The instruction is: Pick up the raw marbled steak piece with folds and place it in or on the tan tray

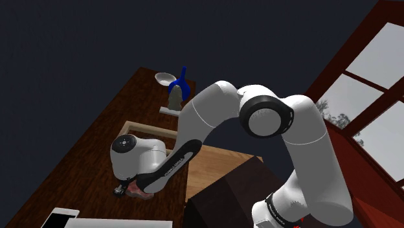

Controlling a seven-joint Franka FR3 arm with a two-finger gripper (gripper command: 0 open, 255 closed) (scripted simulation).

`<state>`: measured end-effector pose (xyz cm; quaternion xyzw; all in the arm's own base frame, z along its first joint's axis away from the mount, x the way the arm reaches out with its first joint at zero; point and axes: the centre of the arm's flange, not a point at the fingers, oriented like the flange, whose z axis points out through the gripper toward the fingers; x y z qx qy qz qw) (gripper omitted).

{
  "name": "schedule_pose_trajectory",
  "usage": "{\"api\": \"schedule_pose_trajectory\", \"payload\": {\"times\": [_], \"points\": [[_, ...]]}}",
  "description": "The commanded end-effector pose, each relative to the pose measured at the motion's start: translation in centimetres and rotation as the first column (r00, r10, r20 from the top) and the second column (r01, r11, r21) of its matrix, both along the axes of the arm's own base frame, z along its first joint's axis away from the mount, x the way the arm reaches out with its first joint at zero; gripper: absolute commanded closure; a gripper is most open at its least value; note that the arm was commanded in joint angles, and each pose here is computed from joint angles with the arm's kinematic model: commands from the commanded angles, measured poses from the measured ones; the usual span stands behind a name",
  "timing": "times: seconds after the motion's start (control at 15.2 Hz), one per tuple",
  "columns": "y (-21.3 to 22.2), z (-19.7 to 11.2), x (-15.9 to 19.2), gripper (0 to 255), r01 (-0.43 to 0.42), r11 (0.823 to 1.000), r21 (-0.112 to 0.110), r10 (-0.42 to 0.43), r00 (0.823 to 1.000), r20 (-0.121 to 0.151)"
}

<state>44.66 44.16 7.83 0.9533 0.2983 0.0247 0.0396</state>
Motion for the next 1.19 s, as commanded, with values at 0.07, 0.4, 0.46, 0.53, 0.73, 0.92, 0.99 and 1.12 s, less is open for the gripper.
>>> {"api": "schedule_pose_trajectory", "payload": {"times": [0.07,0.4,0.46,0.53,0.73,0.92,0.99,1.12], "points": [[0.0,1.0,0.0,255,0.000,1.000,-0.001,0.000,1.000,-0.001],[0.0,3.6,0.0,255,0.000,1.000,-0.001,0.000,1.000,-0.001],[0.0,4.2,0.0,255,0.000,1.000,-0.001,0.000,1.000,-0.001],[0.0,4.7,0.0,255,0.000,1.000,-0.001,0.000,1.000,-0.001],[0.0,6.3,0.0,255,0.000,1.000,-0.001,0.000,1.000,-0.001],[0.0,7.9,0.0,255,0.000,1.000,-0.001,0.000,1.000,-0.001],[0.0,8.4,0.0,255,0.000,1.000,-0.001,0.000,1.000,-0.001],[0.0,9.5,0.0,255,0.000,1.000,-0.001,0.000,1.000,-0.001]]}}
